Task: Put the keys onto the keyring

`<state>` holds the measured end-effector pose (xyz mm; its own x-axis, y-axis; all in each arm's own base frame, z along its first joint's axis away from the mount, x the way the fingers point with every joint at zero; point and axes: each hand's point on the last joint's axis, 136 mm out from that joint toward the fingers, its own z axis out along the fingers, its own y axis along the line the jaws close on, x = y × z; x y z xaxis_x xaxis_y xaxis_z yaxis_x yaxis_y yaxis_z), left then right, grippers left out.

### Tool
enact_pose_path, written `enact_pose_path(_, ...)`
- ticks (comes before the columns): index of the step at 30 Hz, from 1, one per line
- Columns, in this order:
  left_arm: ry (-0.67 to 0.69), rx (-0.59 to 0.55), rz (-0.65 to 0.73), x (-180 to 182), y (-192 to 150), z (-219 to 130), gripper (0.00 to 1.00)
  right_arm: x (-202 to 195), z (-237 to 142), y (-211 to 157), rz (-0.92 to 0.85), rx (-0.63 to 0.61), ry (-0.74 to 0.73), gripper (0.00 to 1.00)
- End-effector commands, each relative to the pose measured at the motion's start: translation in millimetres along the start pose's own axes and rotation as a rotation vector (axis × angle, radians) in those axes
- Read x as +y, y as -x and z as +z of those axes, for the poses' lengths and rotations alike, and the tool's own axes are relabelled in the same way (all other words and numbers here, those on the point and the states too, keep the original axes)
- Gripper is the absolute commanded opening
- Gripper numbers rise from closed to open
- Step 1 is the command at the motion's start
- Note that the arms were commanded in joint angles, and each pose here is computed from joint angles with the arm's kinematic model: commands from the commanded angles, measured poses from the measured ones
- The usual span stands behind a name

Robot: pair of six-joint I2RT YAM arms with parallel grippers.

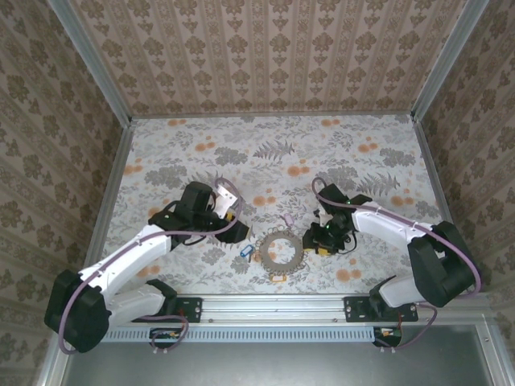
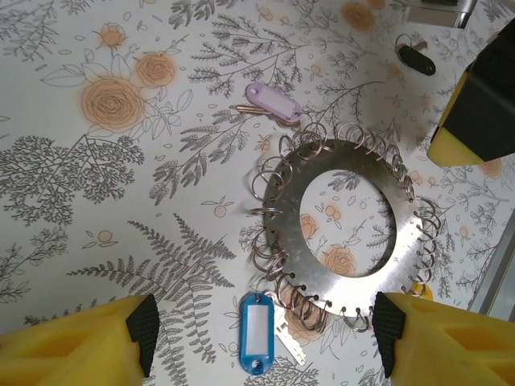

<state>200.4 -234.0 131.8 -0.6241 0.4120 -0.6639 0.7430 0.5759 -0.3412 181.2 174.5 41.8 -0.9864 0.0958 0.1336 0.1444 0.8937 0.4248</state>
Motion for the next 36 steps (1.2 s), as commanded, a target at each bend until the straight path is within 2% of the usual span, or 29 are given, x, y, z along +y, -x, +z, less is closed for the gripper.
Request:
enact_pose_path(1, -0.041, -0.011, 0.067, -11, 10, -3, 0.74, 2, 1, -11, 0.173, 0.053, 0.024, 0.43)
enact_pose_path(5, -0.014, -0.028, 0.085, -8, 13, -4, 0.72, 4, 4, -21, 0.506, 0.126, 0.02, 0.44)
enact_pose_path(7, -0.004, -0.04, 0.088, -7, 15, -5, 0.72, 7, 5, -24, 0.609, 0.137, 0.016, 0.44)
enact_pose_path(10, 0.014, -0.047, 0.084, -4, 16, -5, 0.72, 8, -8, -12, 0.656, 0.043, -0.009, 0.42)
enact_pose_path(14, 0.081, -0.03, 0.028, 9, 14, -3, 0.71, 10, -30, 21, 0.618, -0.139, 0.015, 0.37)
enact_pose_path(15, 0.095, -0.022, 0.011, 13, 13, -3, 0.7, 10, -29, 24, 0.61, -0.145, 0.018, 0.35)
enact_pose_path(17, 0.112, -0.004, -0.027, 17, 11, -2, 0.7, 12, -21, 25, 0.573, -0.107, 0.017, 0.22)
enact_pose_path(18, 0.115, 0.005, -0.045, 18, 10, -1, 0.7, 11, -15, 24, 0.559, -0.078, -0.001, 0.2)
enact_pose_path(20, 0.118, 0.015, -0.073, 19, 8, 0, 0.7, 16, -11, 24, 0.526, -0.053, 0.002, 0.2)
enact_pose_path(24, 0.158, 0.026, -0.142, 27, 2, 1, 0.69, 33, -15, 35, 0.453, -0.09, 0.028, 0.24)
enact_pose_path(26, 0.182, 0.047, -0.191, 33, -3, 1, 0.68, 42, -18, 48, 0.336, -0.13, 0.017, 0.24)
enact_pose_path(28, 0.188, 0.065, -0.24, 37, -5, 2, 0.67, 39, -19, 58, 0.233, -0.15, -0.065, 0.24)
enact_pose_path(33, 0.168, 0.039, -0.336, 40, -4, 2, 0.66, 80, -3, 62, 0.131, -0.082, 0.055, 0.23)
enact_pose_path(36, 0.156, 0.017, -0.393, 45, -5, 1, 0.66, 91, 8, 61, 0.095, -0.054, 0.076, 0.23)
